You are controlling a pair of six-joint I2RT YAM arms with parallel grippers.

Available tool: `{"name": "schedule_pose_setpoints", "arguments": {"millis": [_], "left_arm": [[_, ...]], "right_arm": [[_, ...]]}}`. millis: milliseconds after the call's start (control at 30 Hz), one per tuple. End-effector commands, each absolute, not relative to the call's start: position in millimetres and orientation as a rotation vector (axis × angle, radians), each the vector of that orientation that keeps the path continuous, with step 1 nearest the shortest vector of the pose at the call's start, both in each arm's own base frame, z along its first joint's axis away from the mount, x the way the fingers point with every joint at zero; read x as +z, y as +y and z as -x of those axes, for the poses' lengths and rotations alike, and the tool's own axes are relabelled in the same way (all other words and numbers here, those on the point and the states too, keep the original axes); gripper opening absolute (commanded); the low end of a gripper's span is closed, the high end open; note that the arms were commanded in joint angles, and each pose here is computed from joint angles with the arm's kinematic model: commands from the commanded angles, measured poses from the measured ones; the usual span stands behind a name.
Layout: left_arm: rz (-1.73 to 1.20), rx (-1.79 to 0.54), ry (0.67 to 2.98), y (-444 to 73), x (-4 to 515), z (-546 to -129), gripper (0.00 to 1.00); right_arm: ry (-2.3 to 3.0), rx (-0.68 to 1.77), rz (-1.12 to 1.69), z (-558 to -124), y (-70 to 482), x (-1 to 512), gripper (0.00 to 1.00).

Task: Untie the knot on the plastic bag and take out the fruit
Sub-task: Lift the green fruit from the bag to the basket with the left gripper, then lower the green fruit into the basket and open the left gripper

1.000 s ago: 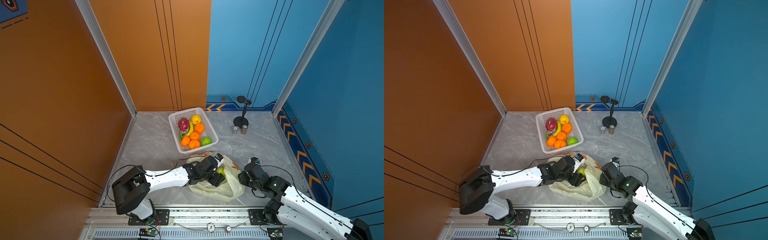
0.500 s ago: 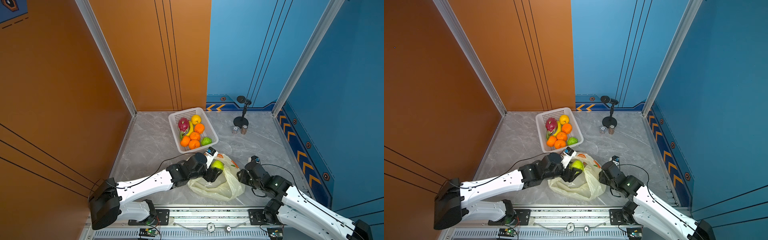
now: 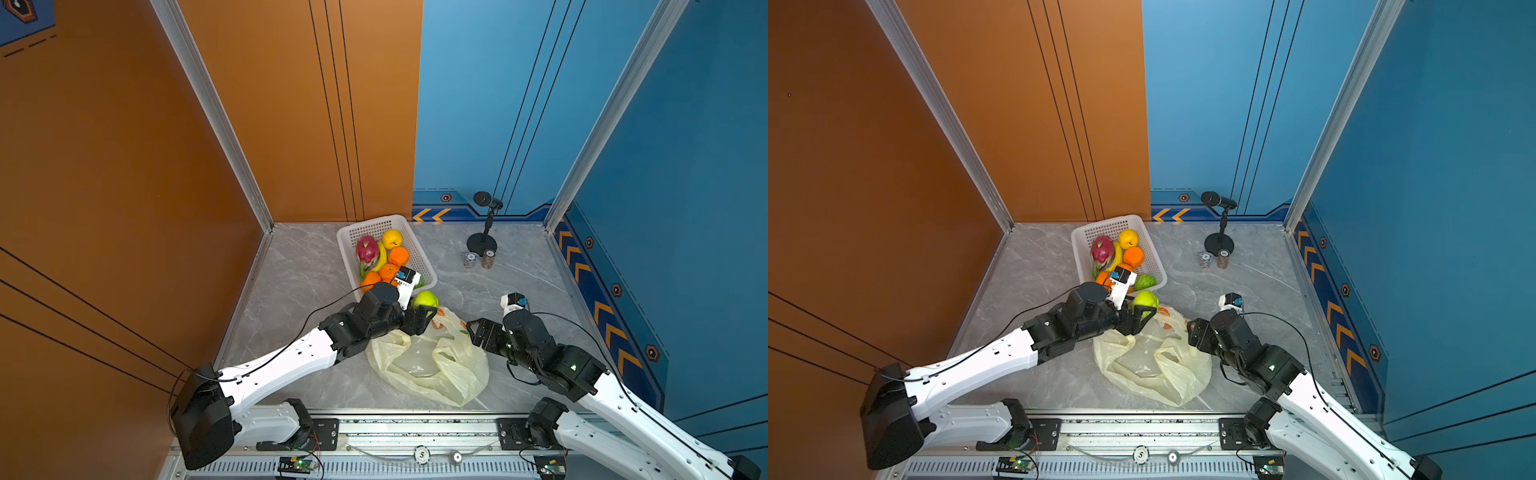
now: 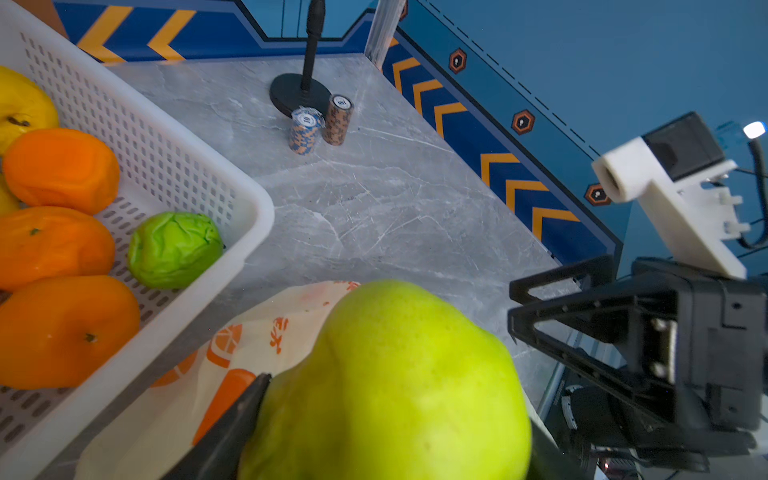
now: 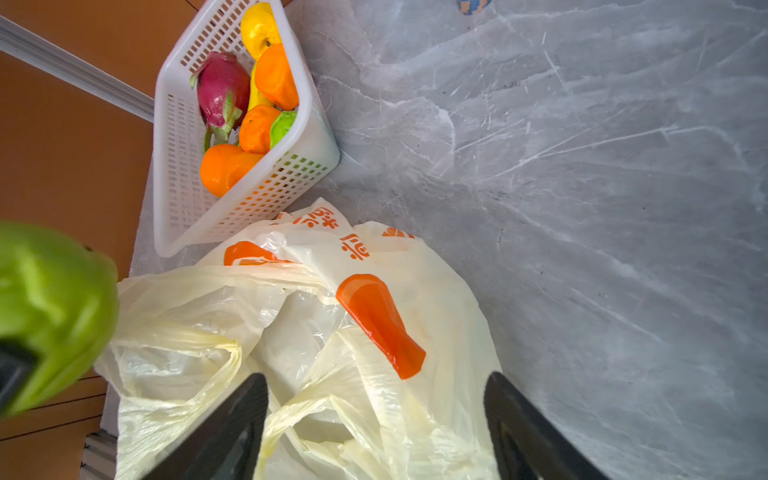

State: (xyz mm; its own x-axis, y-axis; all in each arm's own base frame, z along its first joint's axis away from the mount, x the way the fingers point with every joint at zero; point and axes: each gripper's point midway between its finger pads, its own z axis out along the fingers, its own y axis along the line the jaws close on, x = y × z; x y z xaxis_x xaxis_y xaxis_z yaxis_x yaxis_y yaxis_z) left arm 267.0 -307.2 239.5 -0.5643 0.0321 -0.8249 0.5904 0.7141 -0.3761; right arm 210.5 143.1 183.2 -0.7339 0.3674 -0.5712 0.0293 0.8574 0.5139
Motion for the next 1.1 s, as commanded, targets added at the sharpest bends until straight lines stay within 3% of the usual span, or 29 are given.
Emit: {"name": "schedule_pose_setpoints", "arguments": {"millis": [0, 333, 1067], "left_arm": [[-0.407, -0.742, 2.032, -291.2, 257.3, -294.6, 0.57], [-0.251, -0.586, 2.106, -243.2, 252.7, -380.2, 0.57], [-0.155, -0.412, 2.344, -219.4, 155.3, -503.7, 0.57]], "right_arm": [[2.292, 0.607, -0.231, -216.9, 143.3, 199.7, 0.87], [2.256, 0.641, -0.186, -231.7, 159.8, 220.5, 1.0], [2.275, 0.638, -0.227, -232.5, 159.4, 219.1, 1.0]]}}
